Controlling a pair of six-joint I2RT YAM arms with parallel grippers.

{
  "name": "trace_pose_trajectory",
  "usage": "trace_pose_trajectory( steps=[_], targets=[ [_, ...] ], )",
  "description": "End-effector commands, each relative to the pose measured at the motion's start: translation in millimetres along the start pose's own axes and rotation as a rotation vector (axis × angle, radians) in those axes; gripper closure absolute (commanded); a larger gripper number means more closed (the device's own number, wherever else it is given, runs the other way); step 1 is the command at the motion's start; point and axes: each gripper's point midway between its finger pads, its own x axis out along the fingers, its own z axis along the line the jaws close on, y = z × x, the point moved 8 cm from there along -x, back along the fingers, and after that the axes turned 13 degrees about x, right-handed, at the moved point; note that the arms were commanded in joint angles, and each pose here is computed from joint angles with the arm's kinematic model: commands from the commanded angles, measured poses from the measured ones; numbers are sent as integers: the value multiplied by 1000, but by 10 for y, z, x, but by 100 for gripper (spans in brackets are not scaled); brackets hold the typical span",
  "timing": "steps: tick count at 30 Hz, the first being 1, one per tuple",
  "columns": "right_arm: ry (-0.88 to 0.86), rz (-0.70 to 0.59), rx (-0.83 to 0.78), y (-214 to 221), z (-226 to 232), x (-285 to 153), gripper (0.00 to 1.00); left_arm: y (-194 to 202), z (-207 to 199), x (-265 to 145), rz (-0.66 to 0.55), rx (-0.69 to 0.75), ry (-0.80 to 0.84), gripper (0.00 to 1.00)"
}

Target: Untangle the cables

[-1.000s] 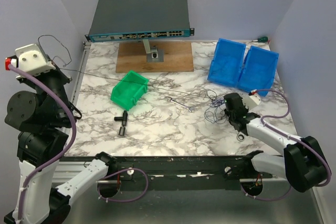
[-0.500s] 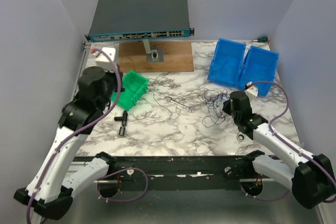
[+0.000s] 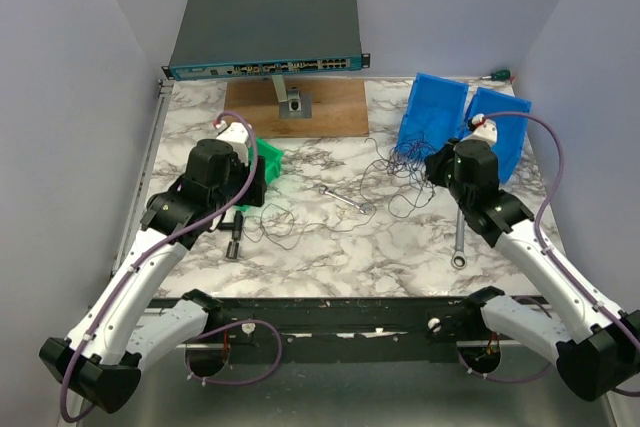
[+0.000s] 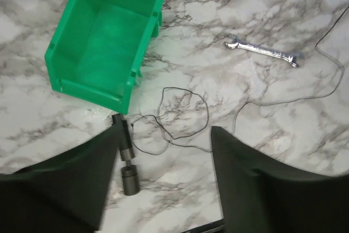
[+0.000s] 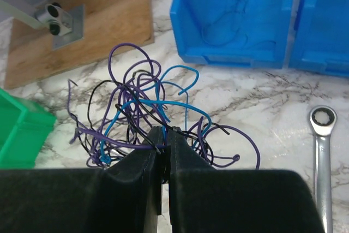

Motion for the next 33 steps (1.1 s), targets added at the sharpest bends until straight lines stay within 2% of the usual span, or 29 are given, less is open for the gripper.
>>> trace_pose_trajectory(
  steps=[1,4,6,11,15,20,25,32,33],
  targets=[
    [-91,69,-67,-155,193,-140,99,-28,-150,-62,-32,-26,157,15],
    [-129,98,-83,-230,297,-196,99,-68,-294,-42,-103,-42,291,6],
    [-152,111,-88,-264,350,-226,99,-108,-419,-38,-178,-70,387,6],
    [-199,141,-78,-300,445,-267,99,-180,-828,83,-385,-121,568,14],
    [-229,163,-63,-306,504,-278,99,-229,-1122,293,-462,-85,627,17],
    [-267,188,-44,-314,575,-303,99,-336,-1295,649,-488,-46,657,31],
    [-283,182,-19,-346,613,-327,99,-405,-1456,1018,-456,-9,675,32],
    [-287,177,0,-353,624,-337,99,-436,-1599,1390,-394,-20,683,38],
    [-287,178,3,-350,621,-341,99,-442,-1621,1442,-383,-22,684,48]
  ],
)
